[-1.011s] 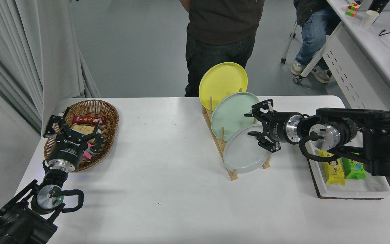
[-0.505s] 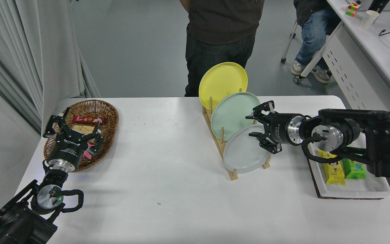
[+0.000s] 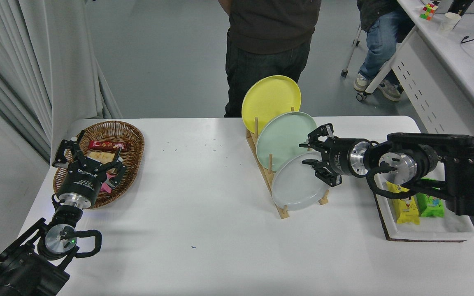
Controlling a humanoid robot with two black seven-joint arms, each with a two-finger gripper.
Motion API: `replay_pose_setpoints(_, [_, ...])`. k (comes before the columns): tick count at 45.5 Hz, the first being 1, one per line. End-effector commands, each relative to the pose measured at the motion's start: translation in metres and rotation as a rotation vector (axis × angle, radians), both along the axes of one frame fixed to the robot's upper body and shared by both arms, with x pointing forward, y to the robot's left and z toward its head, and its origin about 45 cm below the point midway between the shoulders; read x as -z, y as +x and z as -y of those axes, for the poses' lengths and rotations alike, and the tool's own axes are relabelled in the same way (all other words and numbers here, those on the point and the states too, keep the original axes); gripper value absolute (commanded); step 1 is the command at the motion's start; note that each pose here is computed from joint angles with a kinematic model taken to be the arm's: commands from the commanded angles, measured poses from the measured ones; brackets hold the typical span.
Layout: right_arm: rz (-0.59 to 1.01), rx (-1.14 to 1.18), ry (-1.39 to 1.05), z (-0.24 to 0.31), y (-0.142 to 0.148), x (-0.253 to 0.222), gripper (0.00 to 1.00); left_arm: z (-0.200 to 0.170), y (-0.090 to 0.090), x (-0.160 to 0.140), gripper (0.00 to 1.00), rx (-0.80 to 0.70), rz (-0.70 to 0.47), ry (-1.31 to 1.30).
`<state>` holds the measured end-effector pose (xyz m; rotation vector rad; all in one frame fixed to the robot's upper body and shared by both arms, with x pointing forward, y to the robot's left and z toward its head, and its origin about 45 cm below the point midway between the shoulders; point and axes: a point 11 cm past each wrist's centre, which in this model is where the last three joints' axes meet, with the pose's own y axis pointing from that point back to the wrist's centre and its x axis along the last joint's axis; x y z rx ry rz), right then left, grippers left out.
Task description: Place the plate on the table
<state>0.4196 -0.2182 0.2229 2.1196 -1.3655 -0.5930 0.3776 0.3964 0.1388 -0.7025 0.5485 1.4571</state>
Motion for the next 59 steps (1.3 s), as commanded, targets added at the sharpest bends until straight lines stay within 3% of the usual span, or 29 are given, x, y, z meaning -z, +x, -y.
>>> replay_pose_setpoints(1, [-0.009,0.005,0.005,-0.0002,0.0001,-0.0012,0.4,-0.0002,0.0,-0.0001,0.98,0.0,0.0,0.0])
replay_pose_setpoints(19, [-0.017,0.014,0.016,-0.0019,0.0001,-0.0013,0.35,-0.0002,0.0,-0.0001,0.98,0.0,0.0,0.0])
replay_pose_setpoints(59, [-0.076,0.063,0.014,-0.0015,-0.0009,-0.001,0.35,0.0005,0.0,0.0002,0.98,0.0,0.0,-0.001])
